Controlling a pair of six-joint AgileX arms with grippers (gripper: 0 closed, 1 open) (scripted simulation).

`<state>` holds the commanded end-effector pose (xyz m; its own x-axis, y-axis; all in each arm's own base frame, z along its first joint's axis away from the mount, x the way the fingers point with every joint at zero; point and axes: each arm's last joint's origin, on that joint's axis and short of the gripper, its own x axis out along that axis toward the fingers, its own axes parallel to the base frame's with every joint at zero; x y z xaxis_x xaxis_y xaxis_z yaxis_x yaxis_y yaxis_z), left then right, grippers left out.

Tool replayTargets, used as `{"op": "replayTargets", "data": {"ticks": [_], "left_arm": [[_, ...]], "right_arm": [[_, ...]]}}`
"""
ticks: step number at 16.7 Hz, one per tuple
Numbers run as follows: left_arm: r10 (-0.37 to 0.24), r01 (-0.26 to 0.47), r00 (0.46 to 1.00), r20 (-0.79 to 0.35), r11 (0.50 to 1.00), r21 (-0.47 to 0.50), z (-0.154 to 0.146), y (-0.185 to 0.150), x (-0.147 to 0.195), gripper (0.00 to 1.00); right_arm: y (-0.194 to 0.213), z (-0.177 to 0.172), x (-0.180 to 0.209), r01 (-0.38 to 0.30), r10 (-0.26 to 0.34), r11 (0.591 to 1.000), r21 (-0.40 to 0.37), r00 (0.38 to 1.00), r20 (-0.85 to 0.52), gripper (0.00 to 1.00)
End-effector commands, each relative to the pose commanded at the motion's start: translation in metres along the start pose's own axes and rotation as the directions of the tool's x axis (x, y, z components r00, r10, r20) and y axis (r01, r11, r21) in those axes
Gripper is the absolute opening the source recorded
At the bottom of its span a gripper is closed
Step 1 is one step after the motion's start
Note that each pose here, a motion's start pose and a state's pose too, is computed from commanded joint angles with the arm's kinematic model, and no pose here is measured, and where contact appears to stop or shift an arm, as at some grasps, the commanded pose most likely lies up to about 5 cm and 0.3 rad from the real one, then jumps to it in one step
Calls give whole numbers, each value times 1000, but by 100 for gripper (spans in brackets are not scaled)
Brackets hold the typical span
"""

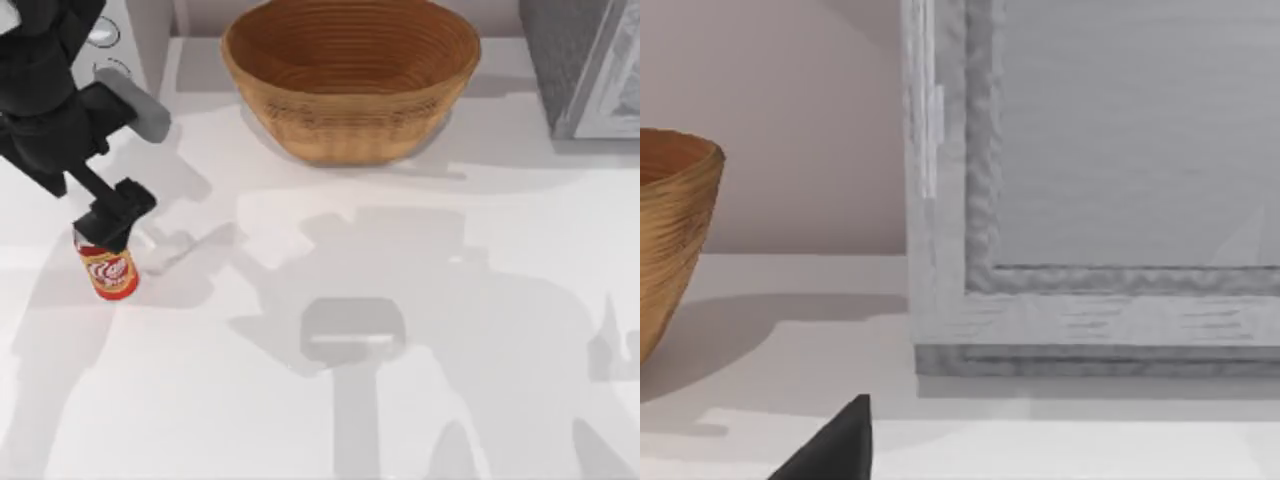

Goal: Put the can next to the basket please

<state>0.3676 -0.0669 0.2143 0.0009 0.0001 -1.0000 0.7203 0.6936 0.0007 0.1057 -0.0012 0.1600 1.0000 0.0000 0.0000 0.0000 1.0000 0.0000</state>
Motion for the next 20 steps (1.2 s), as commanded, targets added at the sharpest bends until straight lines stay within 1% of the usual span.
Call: {"op": "replayTargets", "data": {"ticks": [6,11,20], "left_arm": [[3,-3,1000,4,1000,1,1,0,50,100],[1,-1,1000,1,1000,1,1,-1,55,100],[1,-1,1000,1,1000,1,1,-1,55,32]], "right_arm": [[0,0,0,0,0,1000,0,1000,0,100],[0,0,0,0,0,1000,0,1000,0,100],[0,0,0,0,0,1000,0,1000,0,100]]}}
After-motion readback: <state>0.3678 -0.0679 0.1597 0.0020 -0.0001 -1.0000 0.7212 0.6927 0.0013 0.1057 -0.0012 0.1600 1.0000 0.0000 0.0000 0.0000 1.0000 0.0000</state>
